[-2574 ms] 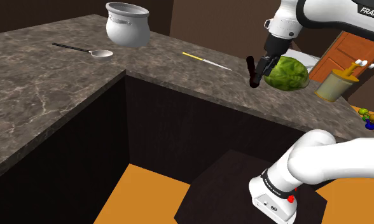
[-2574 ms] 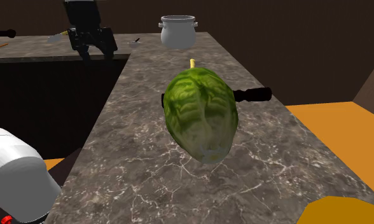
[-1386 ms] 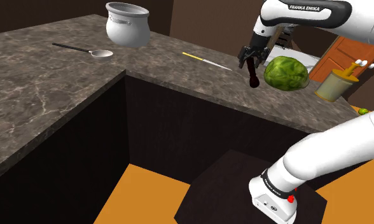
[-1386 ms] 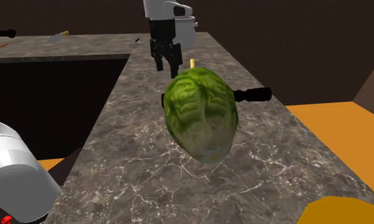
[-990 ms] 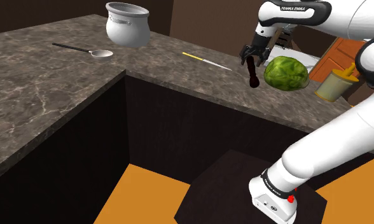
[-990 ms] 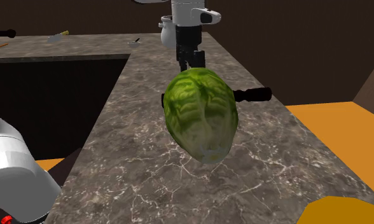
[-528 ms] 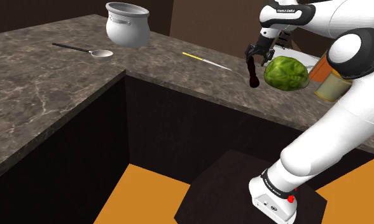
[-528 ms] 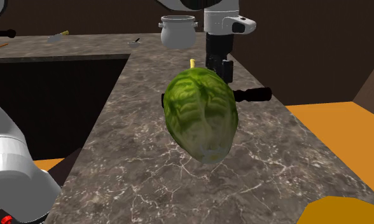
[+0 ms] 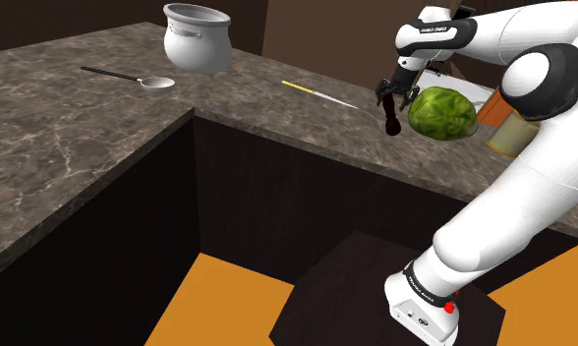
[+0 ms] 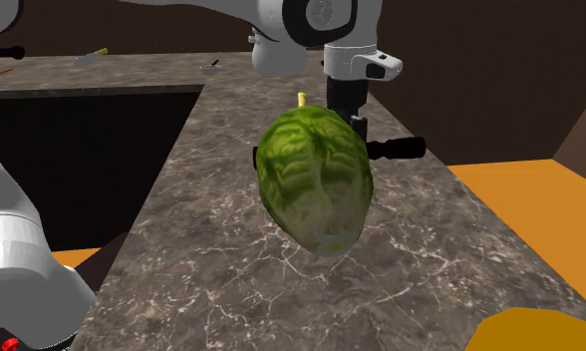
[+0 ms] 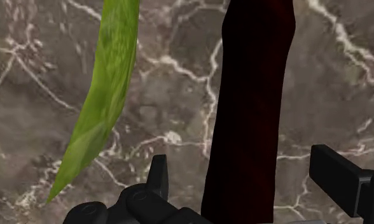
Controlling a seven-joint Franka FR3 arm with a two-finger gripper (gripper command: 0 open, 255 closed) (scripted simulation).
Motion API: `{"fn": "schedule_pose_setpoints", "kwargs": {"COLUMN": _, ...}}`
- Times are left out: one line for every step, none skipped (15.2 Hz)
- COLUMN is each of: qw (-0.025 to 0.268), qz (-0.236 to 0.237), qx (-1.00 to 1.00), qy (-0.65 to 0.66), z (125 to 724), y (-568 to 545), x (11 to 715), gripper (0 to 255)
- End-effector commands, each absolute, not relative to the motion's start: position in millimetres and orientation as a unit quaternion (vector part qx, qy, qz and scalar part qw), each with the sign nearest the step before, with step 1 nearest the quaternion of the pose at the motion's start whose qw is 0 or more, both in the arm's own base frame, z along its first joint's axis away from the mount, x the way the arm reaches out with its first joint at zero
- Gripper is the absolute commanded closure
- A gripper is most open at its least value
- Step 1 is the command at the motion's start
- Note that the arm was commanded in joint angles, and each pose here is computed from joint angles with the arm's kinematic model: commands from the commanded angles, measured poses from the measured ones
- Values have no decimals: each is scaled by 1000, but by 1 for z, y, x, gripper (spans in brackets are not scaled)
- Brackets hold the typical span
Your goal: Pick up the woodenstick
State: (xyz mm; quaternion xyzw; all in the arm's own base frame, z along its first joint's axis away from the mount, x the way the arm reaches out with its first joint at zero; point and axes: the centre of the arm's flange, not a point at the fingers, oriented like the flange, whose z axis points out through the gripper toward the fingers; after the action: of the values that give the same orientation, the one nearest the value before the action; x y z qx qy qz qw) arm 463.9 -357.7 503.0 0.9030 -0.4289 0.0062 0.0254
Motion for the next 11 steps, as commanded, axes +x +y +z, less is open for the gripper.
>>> {"fn": "schedule_pose_setpoints", "kwargs": {"qw": 25, "qz": 6, "qx": 903, "qy": -429, "z": 499, "y": -358, "x": 464, "gripper": 0}}
{"fn": "schedule_pose_setpoints", "kwargs": {"qw": 25, "qz": 6, "qx": 903, "qy": -429, "z": 499, "y": -358, "x": 463, "gripper": 255}}
{"fn": "schedule_pose_setpoints", "kwargs": {"qw": 25, "qz": 6, "qx": 903, "qy": -429, "z": 499, "y": -358, "x": 463, "gripper": 255}}
{"fn": "schedule_pose_setpoints", "kwargs": {"qw": 25, "qz": 6, "qx": 903, "qy": -429, "z": 499, "y": -358, "x": 463, "gripper": 255}}
{"fn": "schedule_pose_setpoints", "kwargs": {"qw": 25, "qz": 6, "qx": 903, "qy": -429, "z": 499, "y": -358, "x": 463, "gripper": 255}}
{"fn": "schedule_pose_setpoints", "kwargs": {"qw": 25, "qz": 6, "qx": 903, "qy": -429, "z": 499, "y": -358, "x": 463, "gripper": 255}}
{"fn": "schedule_pose_setpoints", "kwargs": {"qw": 25, "qz": 6, "qx": 903, "qy": -429, "z": 499, "y": -358, "x": 463, "gripper": 255}}
{"fn": "schedule_pose_setpoints", "kwargs": {"qw": 25, "qz": 6, "qx": 903, "qy": -429, "z": 499, "y": -358, "x": 463, "gripper": 255}}
{"fn": "schedule_pose_setpoints", "kwargs": {"qw": 25, "qz": 6, "qx": 903, "qy": -429, "z": 499, "y": -358, "x": 463, "gripper": 255}}
{"fn": "schedule_pose_setpoints", "kwargs": {"qw": 25, "qz": 6, "qx": 903, "qy": -429, "z": 499, "y": -358, "x": 463, "gripper": 255}}
{"fn": "schedule_pose_setpoints", "kwargs": {"qw": 25, "qz": 6, "qx": 903, "qy": -429, "z": 499, "y": -358, "x": 464, "gripper": 255}}
